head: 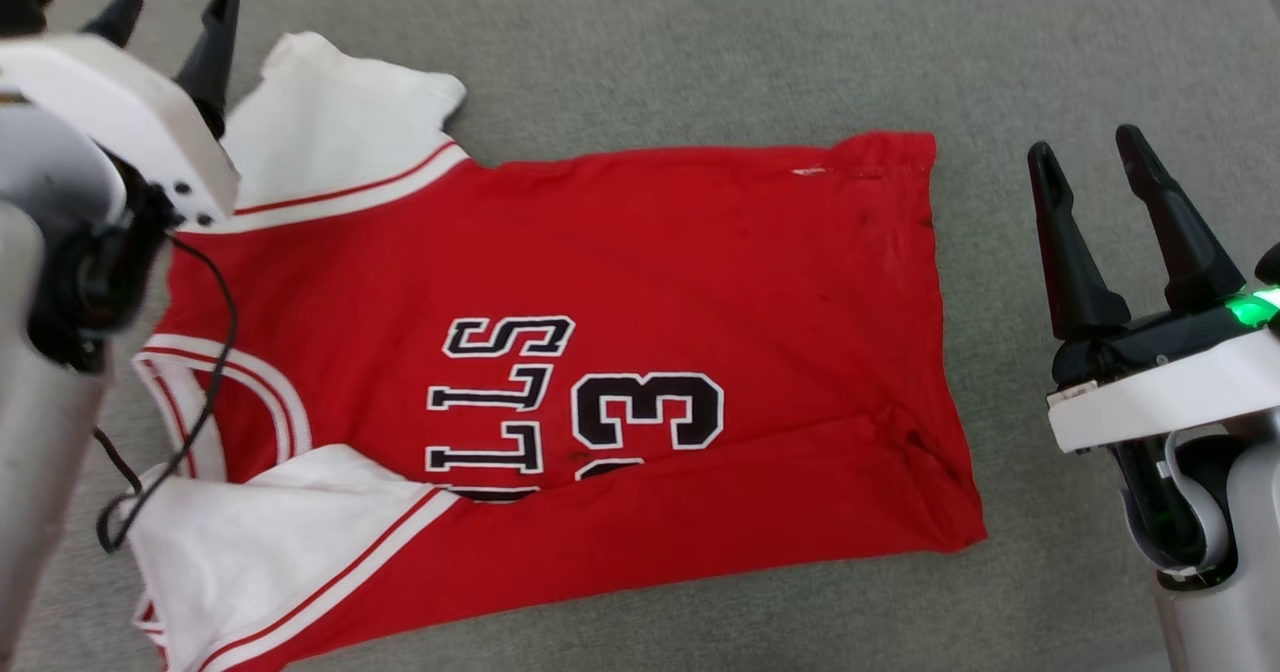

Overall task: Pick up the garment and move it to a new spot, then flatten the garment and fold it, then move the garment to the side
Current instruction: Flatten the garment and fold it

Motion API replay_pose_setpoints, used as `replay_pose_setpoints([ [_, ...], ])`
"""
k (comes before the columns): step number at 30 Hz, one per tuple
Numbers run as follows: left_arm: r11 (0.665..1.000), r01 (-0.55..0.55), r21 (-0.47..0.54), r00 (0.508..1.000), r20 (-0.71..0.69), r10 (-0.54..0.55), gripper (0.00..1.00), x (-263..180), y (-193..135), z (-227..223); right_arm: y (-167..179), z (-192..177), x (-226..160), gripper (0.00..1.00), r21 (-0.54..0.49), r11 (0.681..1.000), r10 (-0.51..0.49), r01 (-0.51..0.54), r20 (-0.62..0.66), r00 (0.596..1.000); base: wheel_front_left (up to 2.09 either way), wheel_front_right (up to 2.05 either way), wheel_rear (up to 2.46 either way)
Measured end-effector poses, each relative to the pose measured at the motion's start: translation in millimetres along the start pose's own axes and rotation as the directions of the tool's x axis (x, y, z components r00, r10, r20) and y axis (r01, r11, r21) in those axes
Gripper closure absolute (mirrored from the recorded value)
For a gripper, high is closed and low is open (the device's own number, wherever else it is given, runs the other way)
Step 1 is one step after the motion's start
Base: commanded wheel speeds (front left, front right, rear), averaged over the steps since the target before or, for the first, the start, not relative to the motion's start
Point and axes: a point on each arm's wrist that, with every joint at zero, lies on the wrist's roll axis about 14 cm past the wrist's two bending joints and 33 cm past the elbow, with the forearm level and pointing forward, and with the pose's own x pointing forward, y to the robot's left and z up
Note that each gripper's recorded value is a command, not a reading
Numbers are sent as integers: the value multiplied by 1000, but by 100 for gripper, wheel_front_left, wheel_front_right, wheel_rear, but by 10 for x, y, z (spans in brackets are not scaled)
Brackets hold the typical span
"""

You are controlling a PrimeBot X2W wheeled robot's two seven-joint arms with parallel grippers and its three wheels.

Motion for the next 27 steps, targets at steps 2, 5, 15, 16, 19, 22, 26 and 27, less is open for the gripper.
replay_pose_setpoints([
  [2, 1000, 24, 19, 996, -87, -22, 0, 174, 2, -109, -38, -84, 23, 0, -6, 1000, -11, 11, -22, 1000, 0, 0, 0],
  [5, 997, 54, 48, 975, -219, -42, 0, 385, 8, -246, -62, -139, 45, 0, -10, 1000, -20, 20, -35, 999, 0, 0, 0],
  [15, 993, 71, 94, 796, -605, 1, 0, 648, 186, -1015, -178, -399, 11, 0, -14, 998, -63, 62, -104, 993, 0, 0, 0],
  [16, 993, 63, 97, 777, -629, 13, 0, 659, 218, -1104, -193, -421, 8, 0, -15, 998, -68, 66, -109, 992, 0, 0, 0],
  [19, 995, 50, 81, 746, -666, 17, 0, 718, 231, -1222, -240, -484, -8, 0, -15, 997, -82, 81, -124, 989, 0, 0, 0],
  [22, 998, 44, 46, 715, -699, 1, 100, 735, 196, -1308, -282, -535, -32, 0, -14, 995, -95, 94, -140, 986, 0, 0, 0],
  [26, 999, 23, 24, 716, -698, 0, 100, 726, 191, -1315, -311, -561, -52, 0, 1, 995, -101, 103, -159, 982, 0, 0, 0],
  [27, 999, 23, 22, 722, -692, -1, 100, 722, 177, -1312, -315, -575, -57, 0, 10, 994, -102, 105, -168, 980, 0, 0, 0],
])
